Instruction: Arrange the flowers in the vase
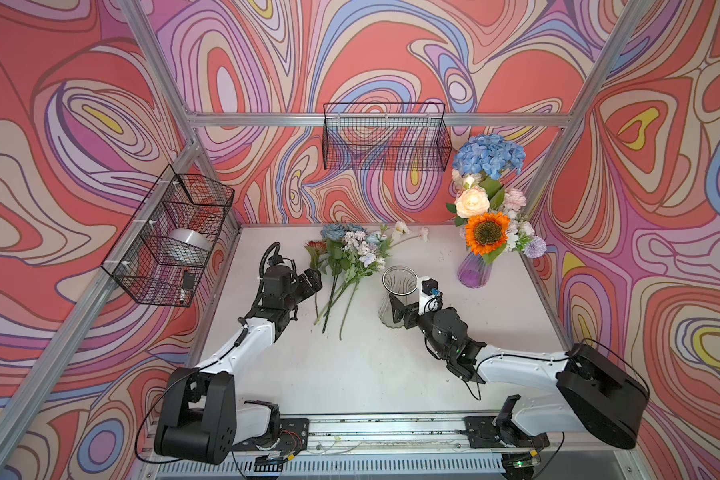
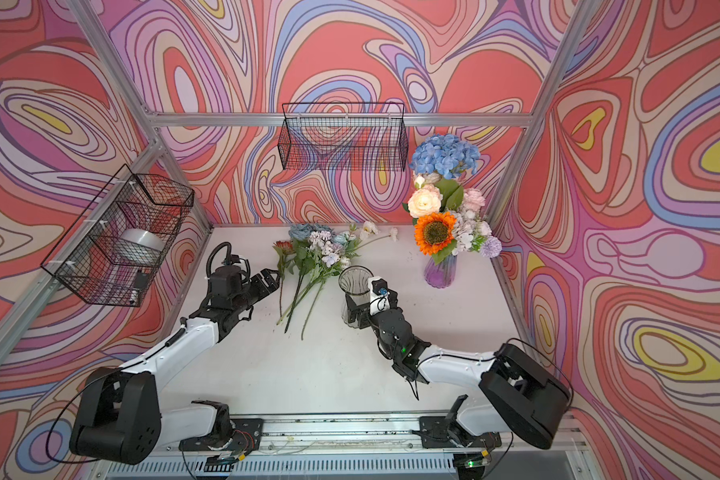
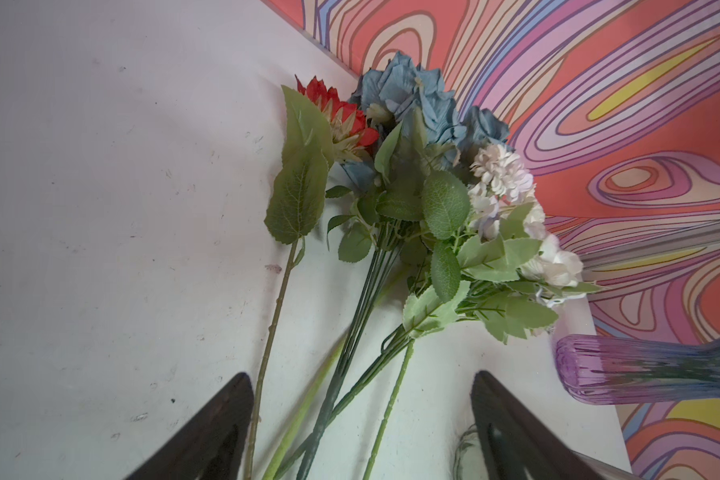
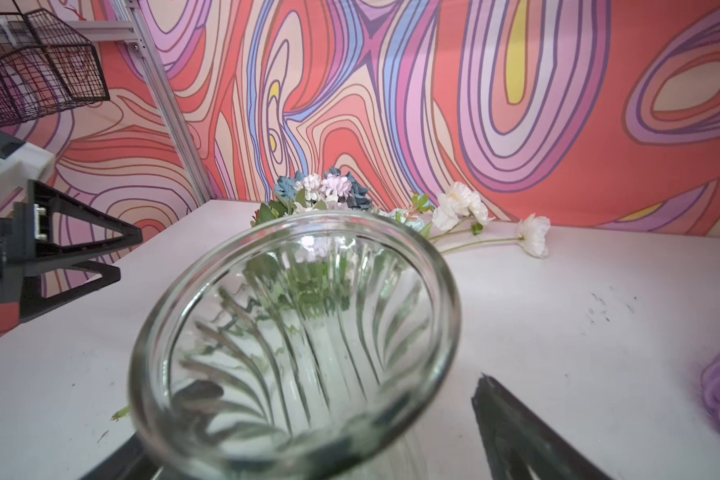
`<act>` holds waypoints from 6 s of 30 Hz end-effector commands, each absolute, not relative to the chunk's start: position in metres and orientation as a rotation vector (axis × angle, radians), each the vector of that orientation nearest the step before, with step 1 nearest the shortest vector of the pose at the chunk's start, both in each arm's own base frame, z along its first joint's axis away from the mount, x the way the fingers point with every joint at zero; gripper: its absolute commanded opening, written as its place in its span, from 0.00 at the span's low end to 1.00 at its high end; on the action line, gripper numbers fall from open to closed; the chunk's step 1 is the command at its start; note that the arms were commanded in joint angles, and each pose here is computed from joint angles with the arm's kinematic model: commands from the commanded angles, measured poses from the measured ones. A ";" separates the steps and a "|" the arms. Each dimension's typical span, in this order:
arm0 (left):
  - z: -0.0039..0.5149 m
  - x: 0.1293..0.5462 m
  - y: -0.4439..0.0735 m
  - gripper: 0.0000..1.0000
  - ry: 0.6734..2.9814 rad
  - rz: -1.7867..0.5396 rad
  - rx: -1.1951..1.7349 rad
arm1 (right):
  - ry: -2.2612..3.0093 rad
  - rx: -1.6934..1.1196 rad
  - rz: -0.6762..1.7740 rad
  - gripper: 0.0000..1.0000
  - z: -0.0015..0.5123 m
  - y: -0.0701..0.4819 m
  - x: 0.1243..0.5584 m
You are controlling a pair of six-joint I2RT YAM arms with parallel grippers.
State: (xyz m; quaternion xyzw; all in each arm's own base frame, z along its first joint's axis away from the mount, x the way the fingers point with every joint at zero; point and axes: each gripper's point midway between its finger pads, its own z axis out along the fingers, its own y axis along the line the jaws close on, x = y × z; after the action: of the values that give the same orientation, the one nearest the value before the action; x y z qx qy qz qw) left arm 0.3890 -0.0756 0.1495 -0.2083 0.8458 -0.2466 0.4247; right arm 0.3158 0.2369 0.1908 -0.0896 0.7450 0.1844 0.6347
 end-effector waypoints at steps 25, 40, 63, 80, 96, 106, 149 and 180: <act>0.021 0.401 -0.068 0.46 2.682 -0.183 -0.533 | 1.924 -0.074 0.141 0.98 0.200 0.173 0.299; 0.025 0.399 -0.059 0.00 2.638 -0.117 -0.556 | 1.769 -0.042 0.140 0.98 0.274 0.159 0.299; 0.240 0.378 -0.122 0.00 1.909 -0.737 -0.237 | 1.825 -0.589 0.753 0.88 0.355 0.342 0.314; 0.277 0.332 -0.173 0.00 1.661 -0.815 0.109 | 1.828 -0.595 1.021 0.73 0.349 0.396 0.324; 0.285 0.302 -0.211 0.00 1.632 -0.810 0.274 | 1.843 -0.525 1.061 0.18 0.339 0.395 0.339; 0.291 0.293 -0.223 0.00 1.609 -0.755 0.329 | 1.868 -0.490 1.045 0.11 0.331 0.385 0.344; 0.177 0.350 -0.106 1.00 1.864 -0.682 -0.667 | 1.612 -0.307 0.388 0.00 0.410 0.251 0.360; 0.195 0.367 -0.141 1.00 1.905 -0.799 -0.506 | 1.972 -0.290 0.383 0.25 0.231 0.265 0.370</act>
State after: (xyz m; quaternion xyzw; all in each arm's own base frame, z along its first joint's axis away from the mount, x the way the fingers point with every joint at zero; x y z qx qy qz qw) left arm 0.3611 -0.1358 0.1803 -0.2192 0.7928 -0.3132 0.4747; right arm 0.3728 0.2700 0.2410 -0.1289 0.8150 0.1638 0.5407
